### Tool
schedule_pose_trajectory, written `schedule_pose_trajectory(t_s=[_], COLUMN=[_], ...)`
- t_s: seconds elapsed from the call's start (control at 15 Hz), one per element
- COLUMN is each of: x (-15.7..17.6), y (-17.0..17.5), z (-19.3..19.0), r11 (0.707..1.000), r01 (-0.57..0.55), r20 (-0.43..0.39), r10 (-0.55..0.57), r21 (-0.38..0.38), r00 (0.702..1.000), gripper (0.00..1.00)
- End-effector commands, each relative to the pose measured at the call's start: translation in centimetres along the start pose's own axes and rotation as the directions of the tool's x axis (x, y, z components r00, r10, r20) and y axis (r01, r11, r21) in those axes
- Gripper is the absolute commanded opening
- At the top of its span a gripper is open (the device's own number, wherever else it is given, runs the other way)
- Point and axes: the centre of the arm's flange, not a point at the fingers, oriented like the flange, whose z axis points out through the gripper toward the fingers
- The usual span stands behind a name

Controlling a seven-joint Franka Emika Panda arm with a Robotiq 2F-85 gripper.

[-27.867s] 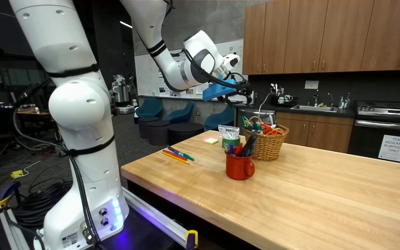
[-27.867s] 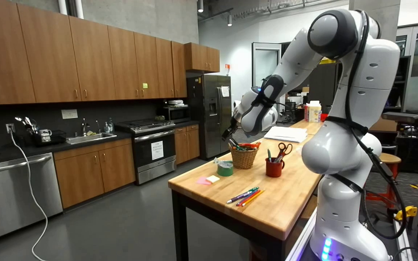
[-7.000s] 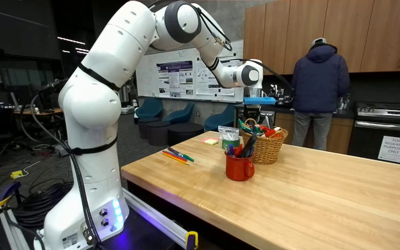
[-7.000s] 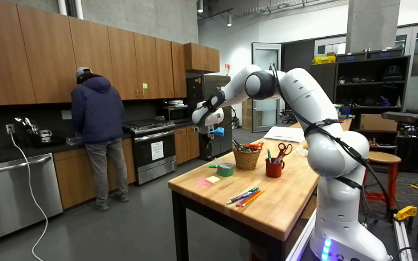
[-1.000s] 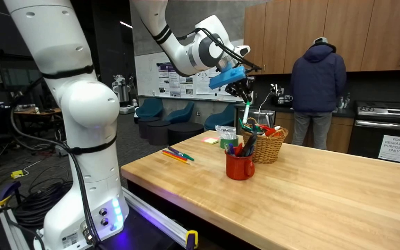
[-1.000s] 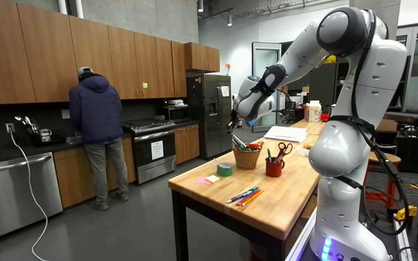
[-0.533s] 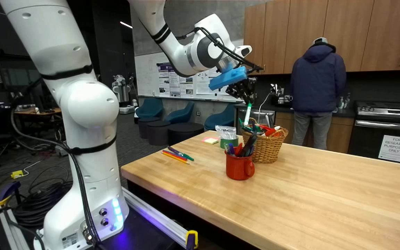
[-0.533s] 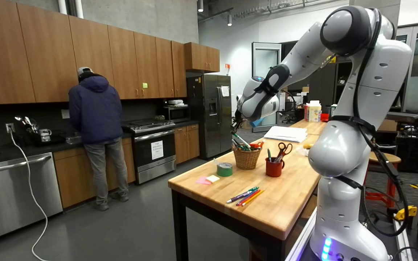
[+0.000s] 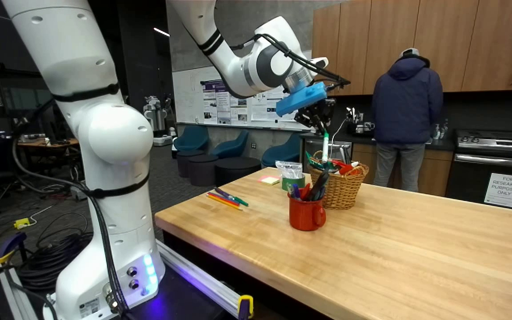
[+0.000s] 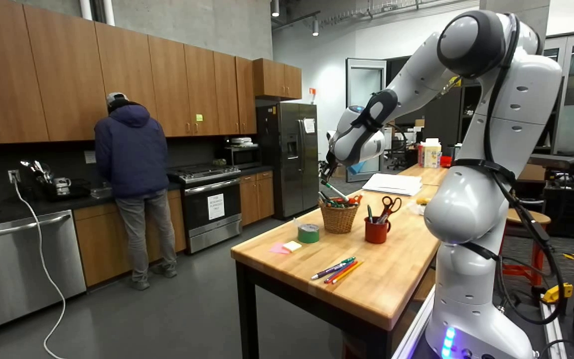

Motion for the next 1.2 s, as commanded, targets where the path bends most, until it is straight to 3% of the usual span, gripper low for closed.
schedule_pose_trajectory(t_s=[0.0,0.47,1.07,1.13], x=[1.1,2.6,0.1,0.1], y=[1.4,0.4,1.0,1.1], z=[1.4,3.6,3.3,3.4], r11=[0.999,0.994,0.996,0.996], r01=[0.048,0.071,0.039,0.040], r20=[-0.002,-0.014,0.033,0.034], r10=[-0.048,-0.070,-0.042,-0.043], r21=[0.016,0.079,0.081,0.084], r00=[0.999,0.997,0.999,0.998], gripper=[0.04,0.04,0.04,0.40])
